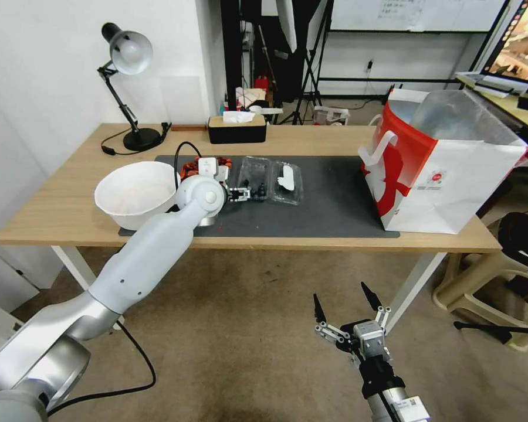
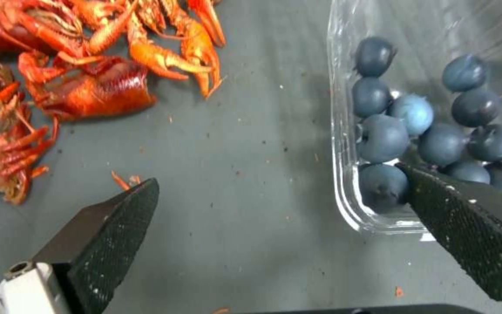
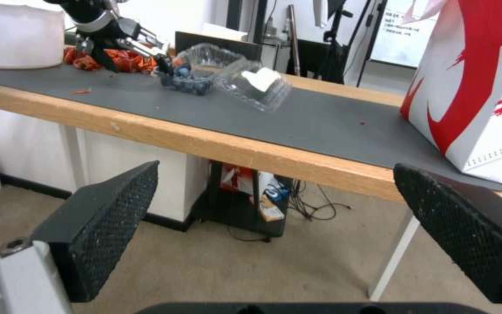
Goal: Close the takeout container lid, then place the container into the takeout bag.
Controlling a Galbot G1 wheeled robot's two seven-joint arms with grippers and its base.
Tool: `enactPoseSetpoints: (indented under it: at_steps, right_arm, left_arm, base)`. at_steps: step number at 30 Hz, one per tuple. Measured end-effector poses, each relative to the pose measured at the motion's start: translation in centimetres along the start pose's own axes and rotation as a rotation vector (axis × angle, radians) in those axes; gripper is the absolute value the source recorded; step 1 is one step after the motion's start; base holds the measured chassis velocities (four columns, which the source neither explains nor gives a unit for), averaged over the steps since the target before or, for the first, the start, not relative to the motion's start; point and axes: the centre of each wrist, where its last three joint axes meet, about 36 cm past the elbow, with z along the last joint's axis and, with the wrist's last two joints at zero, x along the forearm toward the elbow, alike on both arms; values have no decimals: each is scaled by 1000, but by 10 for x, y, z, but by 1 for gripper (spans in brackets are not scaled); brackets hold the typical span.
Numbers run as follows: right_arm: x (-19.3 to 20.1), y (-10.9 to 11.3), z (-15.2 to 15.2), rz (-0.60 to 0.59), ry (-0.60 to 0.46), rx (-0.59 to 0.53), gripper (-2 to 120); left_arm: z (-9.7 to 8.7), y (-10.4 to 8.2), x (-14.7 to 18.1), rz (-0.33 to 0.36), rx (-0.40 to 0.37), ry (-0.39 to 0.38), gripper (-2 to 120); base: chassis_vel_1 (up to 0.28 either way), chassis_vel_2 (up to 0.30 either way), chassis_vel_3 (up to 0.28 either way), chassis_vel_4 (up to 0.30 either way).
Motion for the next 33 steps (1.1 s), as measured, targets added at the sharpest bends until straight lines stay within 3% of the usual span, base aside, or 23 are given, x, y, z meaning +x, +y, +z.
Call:
enactPoseSetpoints:
  at_steps: [33]
  right_arm:
    - [0, 2, -3, -7, -7, 4, 100]
  left_arm:
    - [-3, 0, 14, -7, 34, 13, 100]
  base:
    - [0, 0, 0, 0]
